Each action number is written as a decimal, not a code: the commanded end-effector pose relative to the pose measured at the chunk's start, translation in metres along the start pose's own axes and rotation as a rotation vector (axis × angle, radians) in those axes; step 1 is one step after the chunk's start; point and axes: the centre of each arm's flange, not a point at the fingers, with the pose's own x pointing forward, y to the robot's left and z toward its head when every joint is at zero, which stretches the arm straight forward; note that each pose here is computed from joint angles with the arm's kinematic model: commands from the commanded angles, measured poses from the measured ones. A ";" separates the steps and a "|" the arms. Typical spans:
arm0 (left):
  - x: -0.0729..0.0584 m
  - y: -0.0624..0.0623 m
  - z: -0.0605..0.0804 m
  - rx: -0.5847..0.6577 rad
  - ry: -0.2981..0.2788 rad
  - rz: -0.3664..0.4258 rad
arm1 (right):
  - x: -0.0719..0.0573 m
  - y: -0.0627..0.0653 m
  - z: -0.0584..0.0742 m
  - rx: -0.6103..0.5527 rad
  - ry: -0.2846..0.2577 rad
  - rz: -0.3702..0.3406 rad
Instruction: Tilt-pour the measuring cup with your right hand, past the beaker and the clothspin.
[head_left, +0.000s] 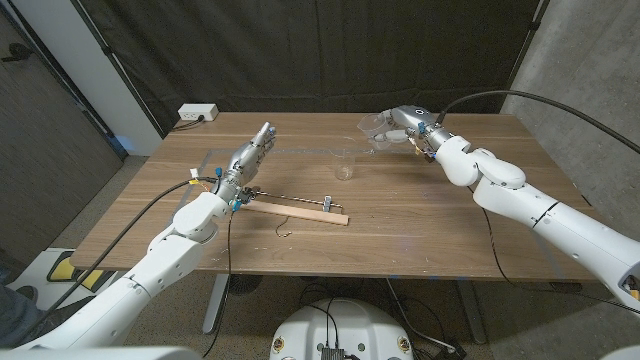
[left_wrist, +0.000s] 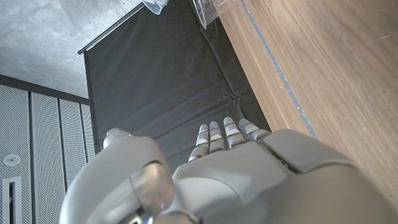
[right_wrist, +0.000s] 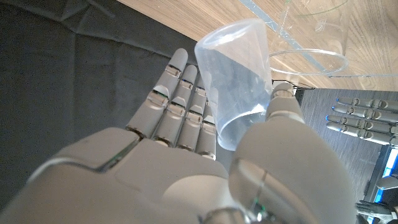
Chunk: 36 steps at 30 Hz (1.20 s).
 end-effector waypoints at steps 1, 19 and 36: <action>0.003 0.002 -0.002 -0.007 -0.006 0.001 | 0.011 -0.010 0.007 -0.064 -0.036 0.025; 0.004 0.005 -0.002 -0.013 -0.018 -0.002 | 0.017 -0.027 0.017 -0.197 -0.077 0.064; 0.006 0.005 -0.005 -0.024 -0.014 -0.007 | 0.026 -0.041 0.029 -0.314 -0.124 0.101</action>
